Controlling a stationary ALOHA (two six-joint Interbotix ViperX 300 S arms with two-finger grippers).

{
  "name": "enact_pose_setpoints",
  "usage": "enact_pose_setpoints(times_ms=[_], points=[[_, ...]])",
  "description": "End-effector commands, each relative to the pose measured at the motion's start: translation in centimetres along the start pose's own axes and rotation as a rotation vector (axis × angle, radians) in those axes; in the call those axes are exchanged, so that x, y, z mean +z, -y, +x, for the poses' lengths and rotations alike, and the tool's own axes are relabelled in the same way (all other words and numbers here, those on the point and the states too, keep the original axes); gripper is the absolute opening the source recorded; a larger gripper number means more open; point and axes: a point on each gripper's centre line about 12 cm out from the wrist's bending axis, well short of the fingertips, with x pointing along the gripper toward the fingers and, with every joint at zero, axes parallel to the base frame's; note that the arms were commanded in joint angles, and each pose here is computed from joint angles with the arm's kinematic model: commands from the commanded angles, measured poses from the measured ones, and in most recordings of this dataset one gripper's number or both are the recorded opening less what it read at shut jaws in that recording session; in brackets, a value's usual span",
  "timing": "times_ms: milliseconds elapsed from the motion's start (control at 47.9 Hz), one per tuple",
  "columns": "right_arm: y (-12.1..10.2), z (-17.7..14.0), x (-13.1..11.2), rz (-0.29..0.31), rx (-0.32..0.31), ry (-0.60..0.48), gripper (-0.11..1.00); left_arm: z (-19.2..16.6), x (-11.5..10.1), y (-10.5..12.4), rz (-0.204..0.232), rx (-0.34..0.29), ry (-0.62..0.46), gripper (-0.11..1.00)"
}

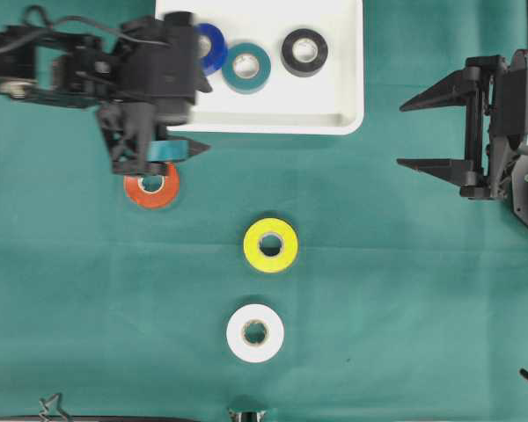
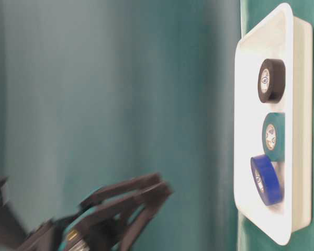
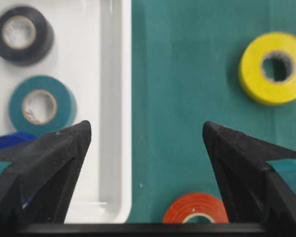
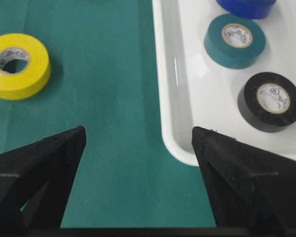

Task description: Pick up the tape from a random location and place it into the white case.

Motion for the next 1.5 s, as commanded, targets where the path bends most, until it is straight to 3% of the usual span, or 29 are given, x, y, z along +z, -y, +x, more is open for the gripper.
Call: enact_pose_setpoints(times_ms=[0,418,647,1483], points=[[-0.1,-0.1,1.2,-0.001,0.004,0.030,0.87,-2.3,0.8,0.0,0.001,0.009,0.092,0.97],[-0.2,-0.2,2.1,-0.010,0.008,0.058,0.87,-8.1,-1.3,0.4,-0.004,0.031,0.307,0.97],[-0.4,-0.4,3.0,-0.026,0.020,0.108,0.87,-10.0,-1.8,1.5,0.018,0.010,0.401,0.97],[-1.3,-2.7,8.0,-0.038,0.104,0.431,0.87,-9.4,-2.9,2.5,0.028,-0.009,0.484,0.97]])
